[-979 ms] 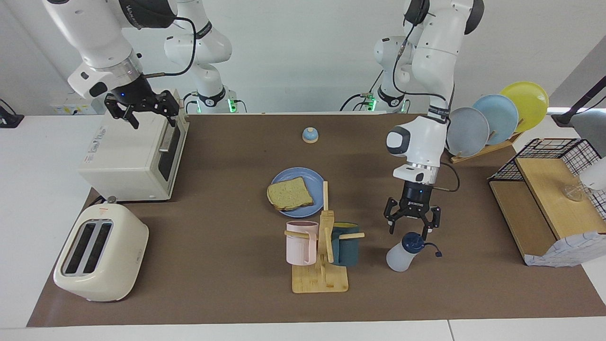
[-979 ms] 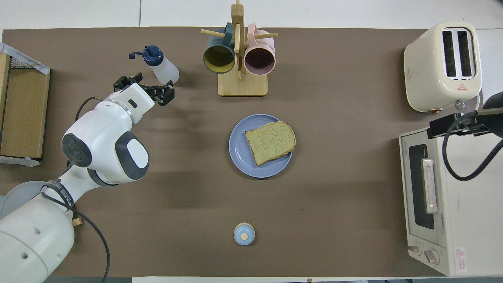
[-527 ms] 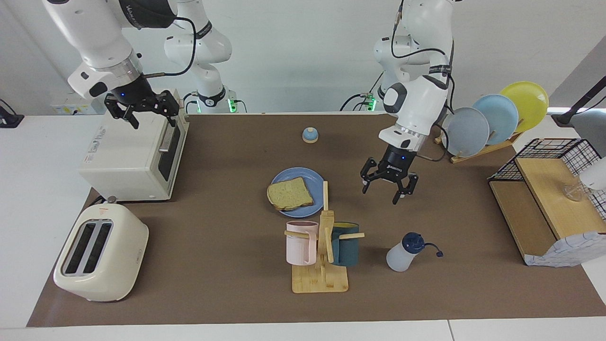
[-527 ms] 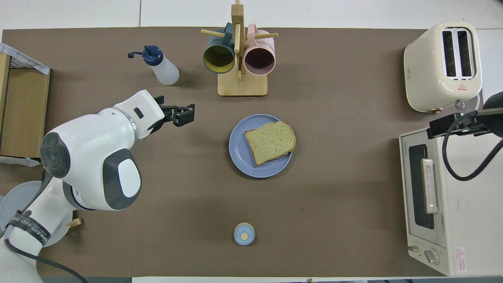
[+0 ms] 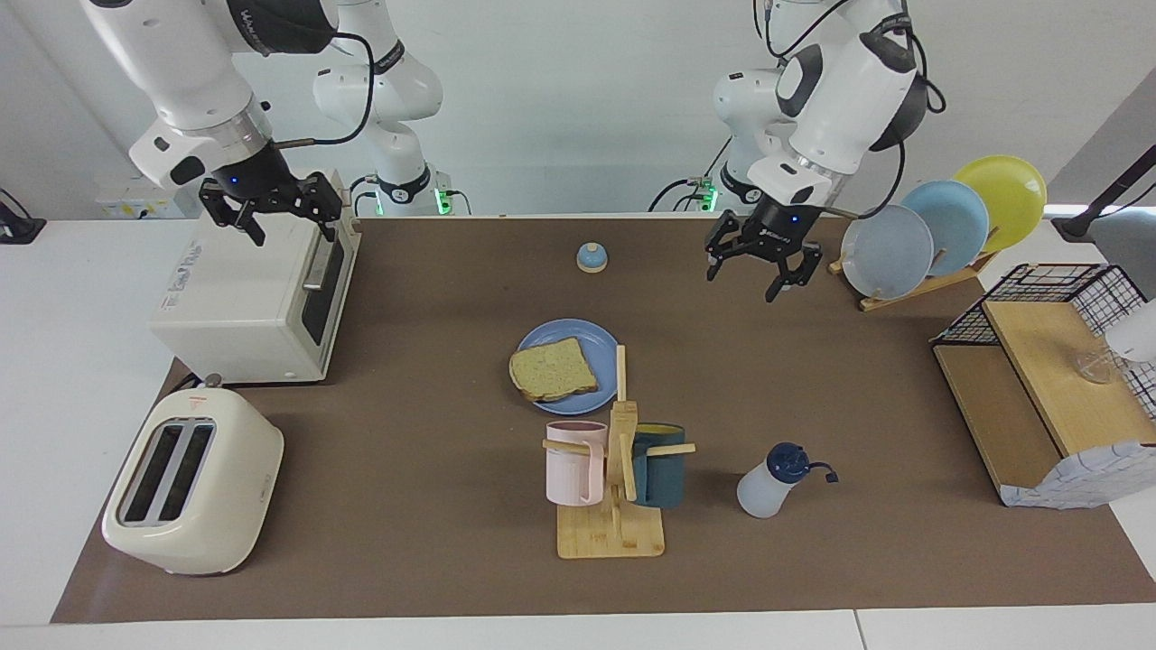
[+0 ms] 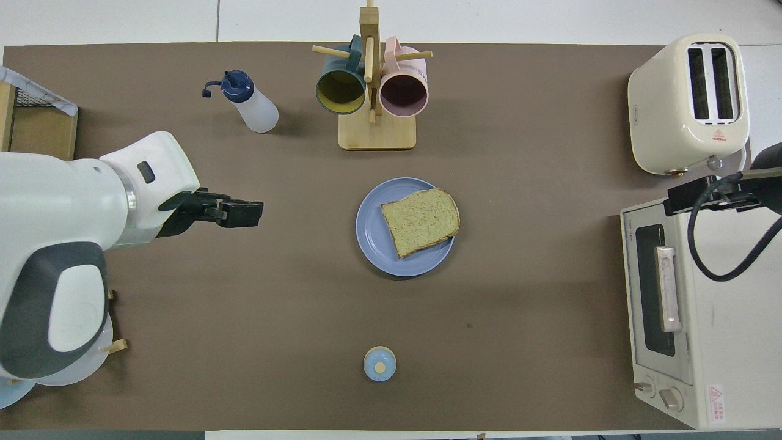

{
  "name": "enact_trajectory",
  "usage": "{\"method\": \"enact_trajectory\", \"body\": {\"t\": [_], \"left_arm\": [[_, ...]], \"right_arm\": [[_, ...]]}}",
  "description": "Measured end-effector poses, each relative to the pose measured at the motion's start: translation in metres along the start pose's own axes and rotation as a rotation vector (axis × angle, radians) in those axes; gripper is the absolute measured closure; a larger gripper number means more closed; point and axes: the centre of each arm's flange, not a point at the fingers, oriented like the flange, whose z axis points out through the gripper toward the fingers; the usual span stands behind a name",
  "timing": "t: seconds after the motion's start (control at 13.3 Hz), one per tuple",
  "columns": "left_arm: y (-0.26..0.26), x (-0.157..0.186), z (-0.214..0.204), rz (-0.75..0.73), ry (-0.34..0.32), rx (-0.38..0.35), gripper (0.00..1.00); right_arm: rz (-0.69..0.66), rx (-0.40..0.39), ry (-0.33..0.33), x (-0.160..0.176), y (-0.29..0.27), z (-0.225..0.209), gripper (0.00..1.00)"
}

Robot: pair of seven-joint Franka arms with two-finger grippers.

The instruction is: Put bread on plate and add seasoning

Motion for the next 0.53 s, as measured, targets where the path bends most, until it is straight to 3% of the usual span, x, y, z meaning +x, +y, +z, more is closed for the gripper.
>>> {"method": "enact_trajectory", "body": {"t": [0.3, 0.53], "left_arm": [[-0.053, -0.013, -0.058, 0.021, -0.17, 0.126, 0.0], [-0.113, -0.028, -0.075, 0.022, -0.207, 0.123, 0.0]], "right_arm": [[0.0, 0.0, 0.0, 0.0, 0.0, 0.0, 0.0], [0.0, 0.0, 0.0, 0.0, 0.0, 0.0, 0.0]]}}
